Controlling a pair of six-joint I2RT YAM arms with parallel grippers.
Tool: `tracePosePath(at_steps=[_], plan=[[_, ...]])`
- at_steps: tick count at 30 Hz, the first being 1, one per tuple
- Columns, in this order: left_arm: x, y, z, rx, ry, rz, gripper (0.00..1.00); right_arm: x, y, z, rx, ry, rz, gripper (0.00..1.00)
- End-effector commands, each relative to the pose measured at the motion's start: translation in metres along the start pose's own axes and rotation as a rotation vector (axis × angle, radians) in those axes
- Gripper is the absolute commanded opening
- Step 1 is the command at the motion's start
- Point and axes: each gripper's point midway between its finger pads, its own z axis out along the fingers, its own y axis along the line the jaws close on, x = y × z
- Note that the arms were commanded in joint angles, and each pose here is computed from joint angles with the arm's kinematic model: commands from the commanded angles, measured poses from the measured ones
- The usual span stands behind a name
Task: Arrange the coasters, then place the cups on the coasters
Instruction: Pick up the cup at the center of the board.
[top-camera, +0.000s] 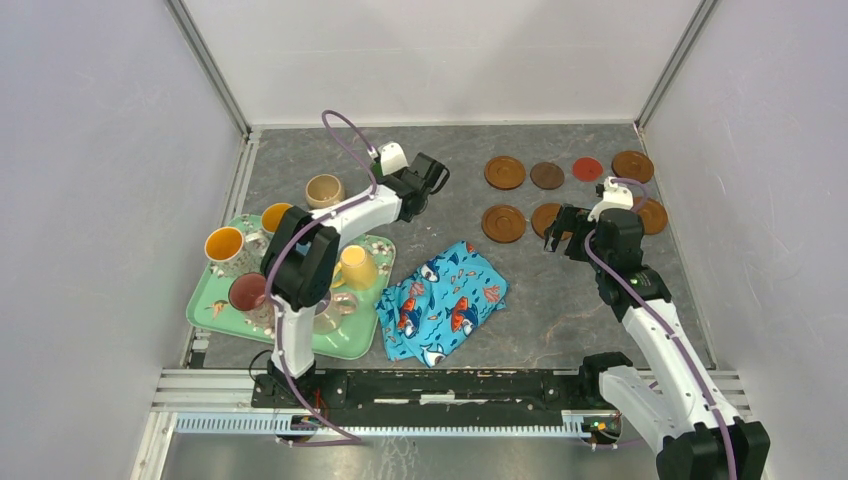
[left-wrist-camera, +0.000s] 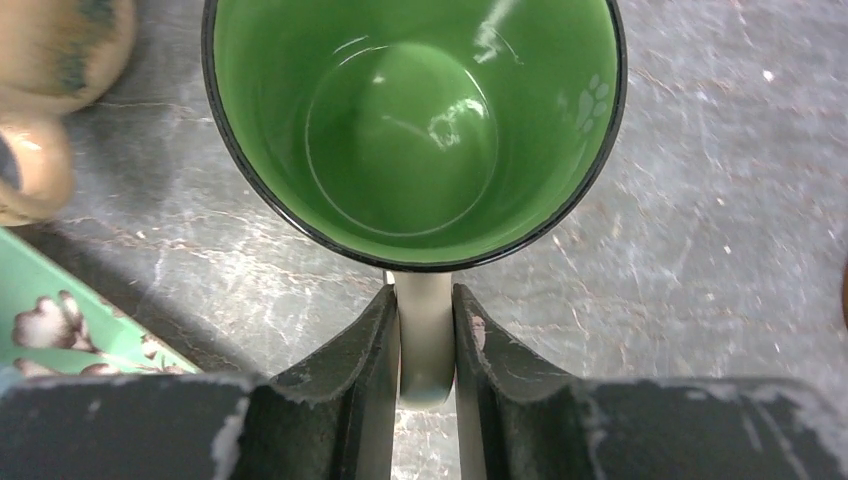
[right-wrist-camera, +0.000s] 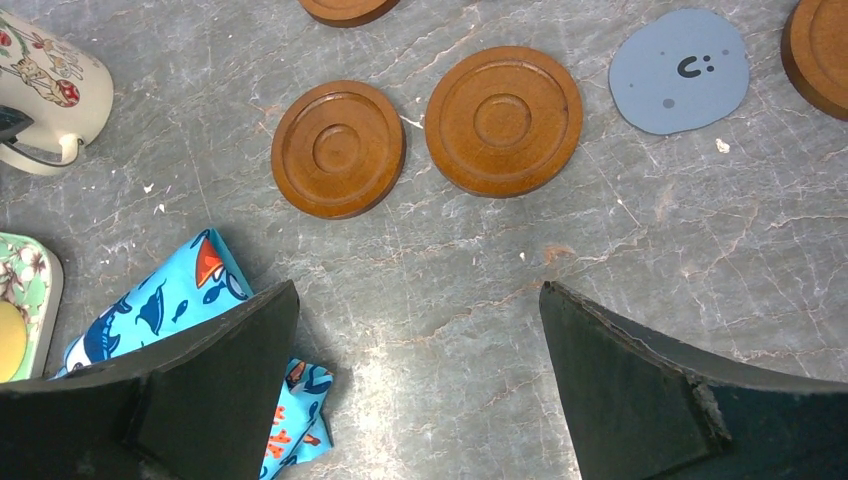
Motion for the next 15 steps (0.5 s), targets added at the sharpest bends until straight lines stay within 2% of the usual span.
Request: tracePosePath(at_steps=[1,3,6,10,15], plan=[[-0.02,-0.053,-0.036,0.3,-0.018,0.04,0.1,-0.021,0.002,-0.001,0.004,-0.062,-0.008,0.98],[-0.019,-0.054,-0.041,0.339,-0.01,0.057,0.11,-0.022,0.003,-0.001,0.006,-0.062,-0.009,0.98],[-0.016,-0.047,-0.043,0.341,-0.01,0.096,0.16,-0.022,0.003,-0.001,0.004,-0.06,-0.013,0.98],[-0.009,-0.031,-0.038,0.3,-0.005,0.143,0.28,-0.022,0.004,-0.001,-0.001,-0.061,-0.014,0.98],[0.002,-0.019,-0.034,0.283,0.008,0.198,0.48,-0.023,0.006,-0.001,-0.014,-0.059,-0.017,0.98]])
